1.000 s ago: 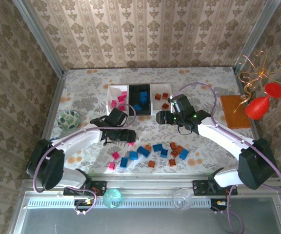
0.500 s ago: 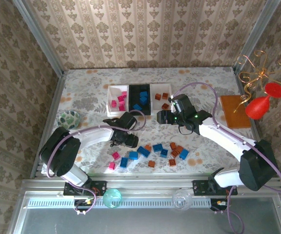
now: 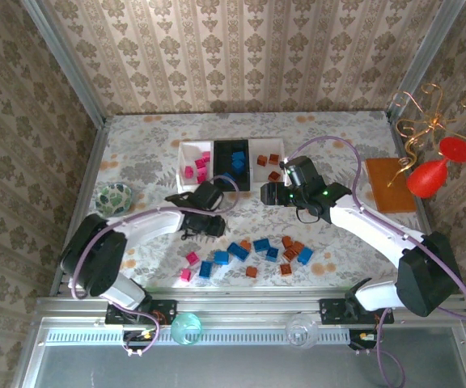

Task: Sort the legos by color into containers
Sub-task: Pick up the lego from the middle-left of the table, then place the lego in the container.

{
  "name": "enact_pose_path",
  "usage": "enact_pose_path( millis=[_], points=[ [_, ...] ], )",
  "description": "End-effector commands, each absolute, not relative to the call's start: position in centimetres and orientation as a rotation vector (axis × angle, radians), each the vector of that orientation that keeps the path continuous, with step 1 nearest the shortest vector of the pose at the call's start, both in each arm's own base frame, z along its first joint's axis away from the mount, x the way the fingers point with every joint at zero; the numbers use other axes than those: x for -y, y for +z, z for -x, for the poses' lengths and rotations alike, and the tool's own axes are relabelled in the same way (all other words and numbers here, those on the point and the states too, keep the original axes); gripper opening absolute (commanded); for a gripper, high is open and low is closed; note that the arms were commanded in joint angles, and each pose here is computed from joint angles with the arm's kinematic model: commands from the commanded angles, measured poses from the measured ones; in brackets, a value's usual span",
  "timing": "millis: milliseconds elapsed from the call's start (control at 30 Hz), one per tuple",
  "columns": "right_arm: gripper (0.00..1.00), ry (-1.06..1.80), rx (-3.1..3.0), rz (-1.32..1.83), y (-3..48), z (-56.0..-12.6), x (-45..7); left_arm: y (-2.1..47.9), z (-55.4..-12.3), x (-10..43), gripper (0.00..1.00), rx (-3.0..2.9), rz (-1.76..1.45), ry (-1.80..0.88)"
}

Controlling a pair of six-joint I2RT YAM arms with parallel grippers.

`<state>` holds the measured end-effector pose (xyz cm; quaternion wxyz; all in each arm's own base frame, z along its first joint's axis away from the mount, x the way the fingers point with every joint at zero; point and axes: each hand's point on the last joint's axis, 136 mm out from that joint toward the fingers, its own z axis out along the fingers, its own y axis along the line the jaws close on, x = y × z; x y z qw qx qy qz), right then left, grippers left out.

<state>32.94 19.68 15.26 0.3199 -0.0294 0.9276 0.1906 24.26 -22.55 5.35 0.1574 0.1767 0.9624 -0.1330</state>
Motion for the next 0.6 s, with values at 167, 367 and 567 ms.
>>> enact_pose_path(
  millis=[167,367,567],
  points=[
    [0.76,0.472,-2.427,0.059,15.4,-33.2,-19.4,15.6,-33.8,17.4,0.36,-2.426,-0.106,-0.379],
    [0.76,0.453,-2.445,0.046,14.8,-32.9,-19.0,15.0,-40.7,15.9,0.34,-2.411,0.008,-0.294],
    [0.76,0.438,-2.467,0.063,14.2,-31.8,-18.4,13.3,-45.1,14.8,0.38,-2.421,0.104,-0.283]
  ],
)
